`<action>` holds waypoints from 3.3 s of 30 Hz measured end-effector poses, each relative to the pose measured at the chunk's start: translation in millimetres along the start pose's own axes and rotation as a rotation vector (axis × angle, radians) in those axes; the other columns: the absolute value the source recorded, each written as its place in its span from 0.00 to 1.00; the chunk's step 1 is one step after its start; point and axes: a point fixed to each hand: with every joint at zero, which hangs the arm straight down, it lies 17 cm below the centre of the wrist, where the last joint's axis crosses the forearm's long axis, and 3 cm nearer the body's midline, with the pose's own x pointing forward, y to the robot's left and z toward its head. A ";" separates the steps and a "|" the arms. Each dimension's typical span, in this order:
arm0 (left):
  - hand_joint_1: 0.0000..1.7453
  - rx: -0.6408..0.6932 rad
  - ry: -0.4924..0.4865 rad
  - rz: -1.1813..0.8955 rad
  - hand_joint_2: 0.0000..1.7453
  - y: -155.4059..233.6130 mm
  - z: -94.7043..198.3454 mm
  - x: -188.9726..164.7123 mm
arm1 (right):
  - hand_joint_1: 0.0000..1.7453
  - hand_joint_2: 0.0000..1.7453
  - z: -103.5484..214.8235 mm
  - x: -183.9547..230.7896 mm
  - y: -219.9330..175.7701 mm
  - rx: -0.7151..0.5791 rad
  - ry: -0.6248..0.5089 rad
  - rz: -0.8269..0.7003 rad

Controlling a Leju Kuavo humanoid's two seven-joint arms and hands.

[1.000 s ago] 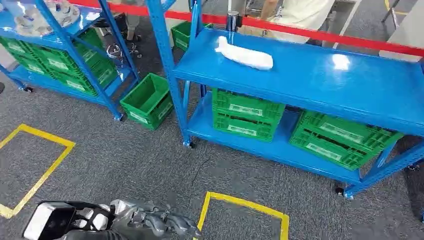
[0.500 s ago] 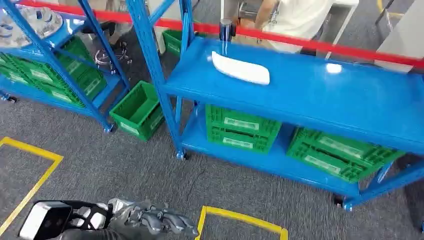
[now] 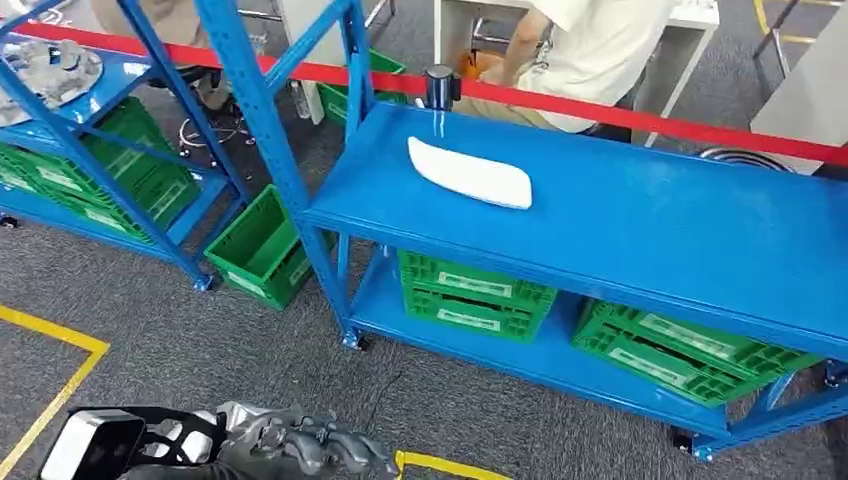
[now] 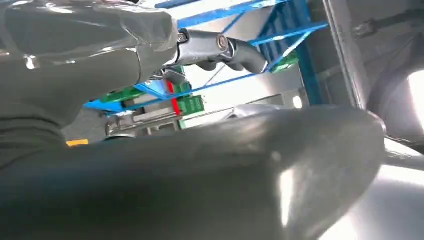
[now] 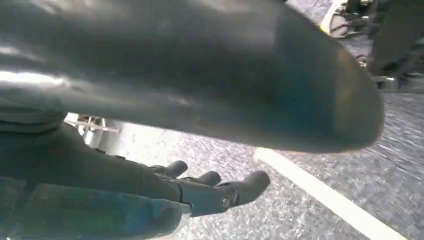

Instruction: Take the parts from the cabinet and place them on the table.

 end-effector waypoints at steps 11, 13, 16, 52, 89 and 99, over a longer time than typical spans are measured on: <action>0.00 0.011 0.008 0.002 0.00 -0.8 4.6 -2.0 | 0.00 0.00 0.6 5.9 7.5 0.007 -0.008 -0.002; 0.00 0.011 0.009 -0.004 0.00 0.6 5.1 -0.7 | 0.00 0.00 0.8 9.5 8.5 0.009 -0.015 -0.003; 0.00 0.008 0.004 -0.005 0.00 0.2 3.9 0.3 | 0.00 0.00 0.3 9.5 0.3 -0.004 -0.016 -0.003; 0.00 0.034 0.011 0.006 0.00 5.6 -1.0 -2.4 | 0.00 0.00 0.0 -9.9 7.3 0.007 -0.016 -0.103; 0.00 0.082 -0.062 -0.004 0.00 14.8 -3.2 7.8 | 0.00 0.00 -1.1 -33.6 -5.5 -0.024 0.001 -0.100; 0.00 0.095 -0.047 0.006 0.00 17.6 -2.3 6.1 | 0.00 0.00 -0.3 -30.9 4.7 0.004 0.002 -0.105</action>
